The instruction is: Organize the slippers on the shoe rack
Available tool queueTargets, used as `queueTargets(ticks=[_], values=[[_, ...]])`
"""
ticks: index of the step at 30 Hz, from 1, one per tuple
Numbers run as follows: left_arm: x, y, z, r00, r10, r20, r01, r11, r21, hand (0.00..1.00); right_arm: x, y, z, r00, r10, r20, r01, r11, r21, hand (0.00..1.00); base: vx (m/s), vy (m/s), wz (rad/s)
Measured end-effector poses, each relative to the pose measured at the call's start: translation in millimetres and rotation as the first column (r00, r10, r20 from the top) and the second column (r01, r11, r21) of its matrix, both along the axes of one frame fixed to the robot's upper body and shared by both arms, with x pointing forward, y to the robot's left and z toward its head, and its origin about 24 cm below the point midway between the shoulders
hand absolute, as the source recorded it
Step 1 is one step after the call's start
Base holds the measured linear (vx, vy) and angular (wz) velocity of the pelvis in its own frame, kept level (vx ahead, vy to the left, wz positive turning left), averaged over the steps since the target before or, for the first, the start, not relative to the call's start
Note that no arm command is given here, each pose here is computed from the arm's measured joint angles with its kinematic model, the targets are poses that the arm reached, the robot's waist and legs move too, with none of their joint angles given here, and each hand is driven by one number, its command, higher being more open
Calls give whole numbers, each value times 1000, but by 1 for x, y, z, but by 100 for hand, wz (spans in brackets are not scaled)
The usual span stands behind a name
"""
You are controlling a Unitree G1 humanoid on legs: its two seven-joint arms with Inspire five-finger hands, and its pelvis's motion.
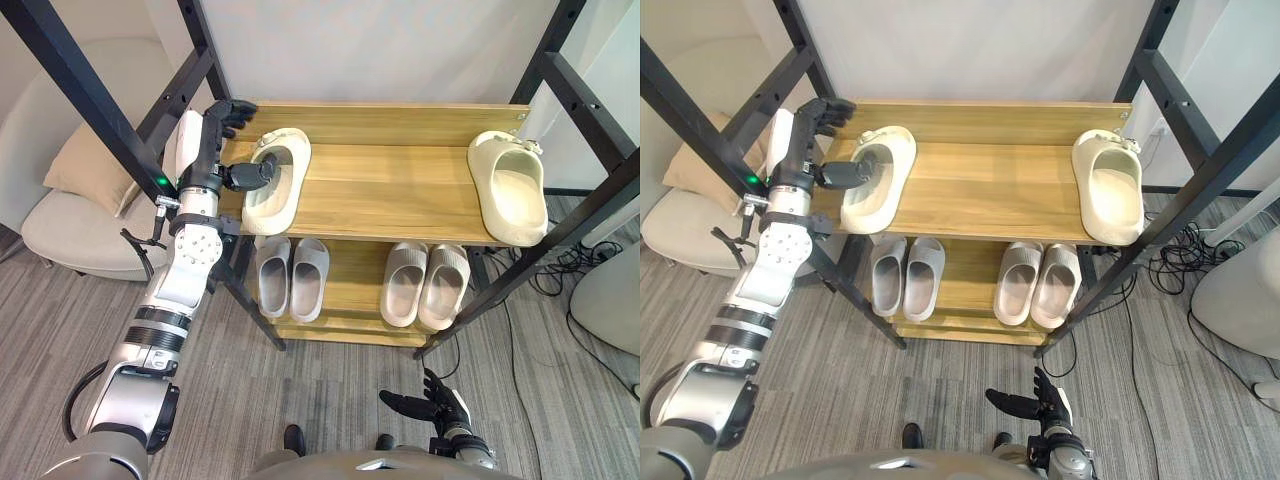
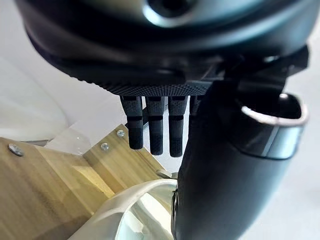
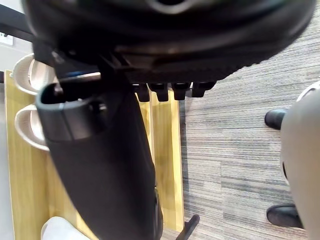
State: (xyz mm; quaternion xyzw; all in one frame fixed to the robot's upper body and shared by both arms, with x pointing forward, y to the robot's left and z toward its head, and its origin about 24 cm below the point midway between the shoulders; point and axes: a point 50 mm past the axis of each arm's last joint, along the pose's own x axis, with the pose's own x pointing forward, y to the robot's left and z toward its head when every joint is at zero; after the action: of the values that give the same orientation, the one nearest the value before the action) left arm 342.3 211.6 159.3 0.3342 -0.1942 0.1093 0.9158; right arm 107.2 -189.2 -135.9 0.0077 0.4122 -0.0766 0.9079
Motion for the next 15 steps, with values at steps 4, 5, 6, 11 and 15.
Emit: queueTargets(ticks=[4,5,6,11,15], values=[[2,0,4,1000,3,9,-3,1000,-4,0,0,0,0,1000,-3,0,3,1000,-2,100,0,0,0],[3,0,4,1000,7,12,-6,1000,-12,0,0,0,0,1000,-4,0,4,1000,-4,100,0,0,0],[3,0,4,1000,7,14,-7,1000,-23,0,0,0,0,1000,-4,0,4,1000,-4,100,0,0,0],[4,-1,2,1000,1,6,0,997,-83,0,0,0,0,1000,-12,0,12,1000,0,100,0,0,0],[4,-1,1,1000,1,5,-1,994,-108,0,0,-1,0,1000,-13,0,13,1000,-1,100,0,0,0]])
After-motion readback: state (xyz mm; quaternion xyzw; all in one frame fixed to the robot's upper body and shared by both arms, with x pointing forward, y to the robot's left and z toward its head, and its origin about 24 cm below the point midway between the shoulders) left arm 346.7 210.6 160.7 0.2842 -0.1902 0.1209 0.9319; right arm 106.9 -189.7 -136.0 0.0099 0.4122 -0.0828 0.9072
